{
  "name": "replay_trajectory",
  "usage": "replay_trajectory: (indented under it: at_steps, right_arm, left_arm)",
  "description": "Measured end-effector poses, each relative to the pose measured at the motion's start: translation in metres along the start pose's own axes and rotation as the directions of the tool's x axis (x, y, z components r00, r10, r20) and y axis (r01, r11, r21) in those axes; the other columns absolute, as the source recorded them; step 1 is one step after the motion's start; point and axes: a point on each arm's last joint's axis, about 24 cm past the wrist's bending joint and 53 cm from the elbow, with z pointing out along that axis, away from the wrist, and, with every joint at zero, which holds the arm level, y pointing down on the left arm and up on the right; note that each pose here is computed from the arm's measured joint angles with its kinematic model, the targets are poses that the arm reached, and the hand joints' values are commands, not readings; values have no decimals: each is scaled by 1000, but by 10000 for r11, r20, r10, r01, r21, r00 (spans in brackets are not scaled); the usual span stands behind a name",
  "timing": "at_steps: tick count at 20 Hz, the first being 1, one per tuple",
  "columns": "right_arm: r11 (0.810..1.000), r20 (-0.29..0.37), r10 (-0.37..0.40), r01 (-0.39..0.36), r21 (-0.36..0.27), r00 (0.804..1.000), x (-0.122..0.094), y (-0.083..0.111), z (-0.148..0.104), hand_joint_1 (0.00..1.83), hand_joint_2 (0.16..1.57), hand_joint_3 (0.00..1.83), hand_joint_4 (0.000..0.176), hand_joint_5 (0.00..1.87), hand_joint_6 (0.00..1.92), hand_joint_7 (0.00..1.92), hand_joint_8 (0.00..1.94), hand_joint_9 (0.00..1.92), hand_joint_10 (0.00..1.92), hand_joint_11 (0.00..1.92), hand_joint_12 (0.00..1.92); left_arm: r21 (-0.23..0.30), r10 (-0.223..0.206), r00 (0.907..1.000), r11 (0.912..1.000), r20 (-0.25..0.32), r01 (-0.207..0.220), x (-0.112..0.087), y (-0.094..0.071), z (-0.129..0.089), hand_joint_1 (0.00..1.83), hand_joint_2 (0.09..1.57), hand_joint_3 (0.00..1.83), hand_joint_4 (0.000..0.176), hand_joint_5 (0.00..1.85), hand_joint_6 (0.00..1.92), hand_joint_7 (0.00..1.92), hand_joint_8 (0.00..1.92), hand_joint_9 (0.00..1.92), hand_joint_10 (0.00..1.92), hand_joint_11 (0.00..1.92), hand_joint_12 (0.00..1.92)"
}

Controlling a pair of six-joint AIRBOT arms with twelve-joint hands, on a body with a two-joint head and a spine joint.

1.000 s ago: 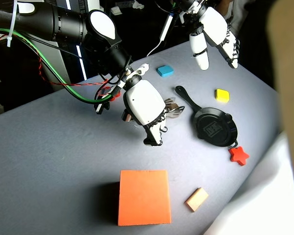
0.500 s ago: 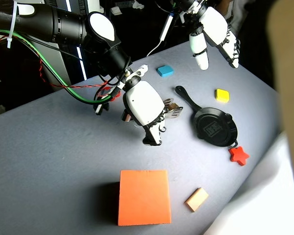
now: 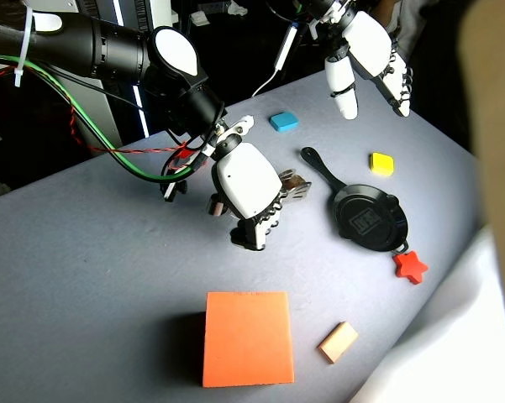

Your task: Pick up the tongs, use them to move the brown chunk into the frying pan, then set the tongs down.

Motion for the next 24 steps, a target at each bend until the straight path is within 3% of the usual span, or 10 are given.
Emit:
replay_trajectory:
  at_steps: [1, 2, 3, 4, 7, 13, 18, 22, 24]
  right_arm:
    - [10000, -89, -16, 17, 40, 10000, 3, -3, -1, 538, 1384, 50, 0, 1169, 1470, 1468, 1405, 1455, 1663, 1327, 1905]
    - [10000, -207, -55, 56, 71, 9998, 7, -5, -4, 524, 1442, 37, 119, 1333, 1723, 1601, 1739, 1664, 1869, 1615, 1918]
    - [10000, -304, -70, 72, 50, 9995, 10, -5, -7, 558, 1477, 31, 165, 1381, 1857, 1632, 1869, 1736, 1911, 1736, 1920]
    - [10000, -300, -55, 56, 11, 9995, 10, -5, -9, 702, 1470, 16, 174, 1409, 1908, 1630, 1908, 1753, 1919, 1772, 1921]
    - [9996, -166, -268, 266, -83, 9995, 6, -5, -12, 890, 1463, 0, 176, 1401, 1920, 1604, 1938, 1738, 1921, 1753, 1921]
    - [9994, -170, -334, 331, -137, 9993, 0, -4, -23, 895, 1472, 1, 176, 1370, 1921, 1595, 1941, 1720, 1921, 1713, 1921]
    - [9982, 612, 29, 8, -600, 9981, -45, 11, -27, 931, 1459, 0, 176, 1366, 1921, 1584, 1941, 1714, 1921, 1713, 1921]
    - [9921, 985, 292, -168, -1240, 9947, -80, 23, -3, 908, 1460, 0, 176, 1364, 1921, 1594, 1941, 1719, 1921, 1731, 1921]
    - [9794, 1456, 14, 281, -2001, 9893, -103, 39, 20, 902, 1462, 1, 176, 1363, 1921, 1593, 1941, 1719, 1921, 1731, 1921]
  left_arm:
    - [15, -1, 10000, 10000, -7, 1, 0, 0, 0, 89, 1339, 3, 0, 56, 0, 115, 2, 130, 0, 0, 650]
    - [21, 4, 10000, 10000, -27, -4, 1, 0, 0, 111, 1337, 1, 0, 60, 2, 123, 4, 137, 3, 0, 644]
    - [30, 4, 10000, 10000, -39, -4, 1, -1, 0, 147, 1327, 0, 0, 83, 7, 144, 6, 154, 7, 0, 683]
    - [45, 3, 10000, 10000, -47, -3, 1, -1, 0, 131, 1328, 0, 0, 77, 3, 149, 6, 159, 7, 0, 695]
    - [60, 3, 10000, 10000, -79, -2, 2, -1, 0, 143, 1330, 0, 0, 76, 4, 142, 4, 147, 5, 0, 683]
    - [89, -1, 10000, 10000, -67, 2, 2, -2, 0, 71, 1328, 1, 0, 53, 2, 128, 1, 139, 1, 0, 702]
    - [83, 3, 10000, 10000, -71, -2, 2, -2, 0, 87, 1327, 0, 0, 63, 3, 132, 1, 153, 3, 0, 679]
    - [118, 2, 10000, 9999, -92, -1, 2, -3, 0, 72, 1329, 0, 0, 76, 5, 135, 2, 155, 1, 0, 724]
    - [113, 2, 10000, 9999, -91, -1, 2, -3, 0, 73, 1327, 0, 0, 78, 6, 136, 2, 155, 1, 0, 724]
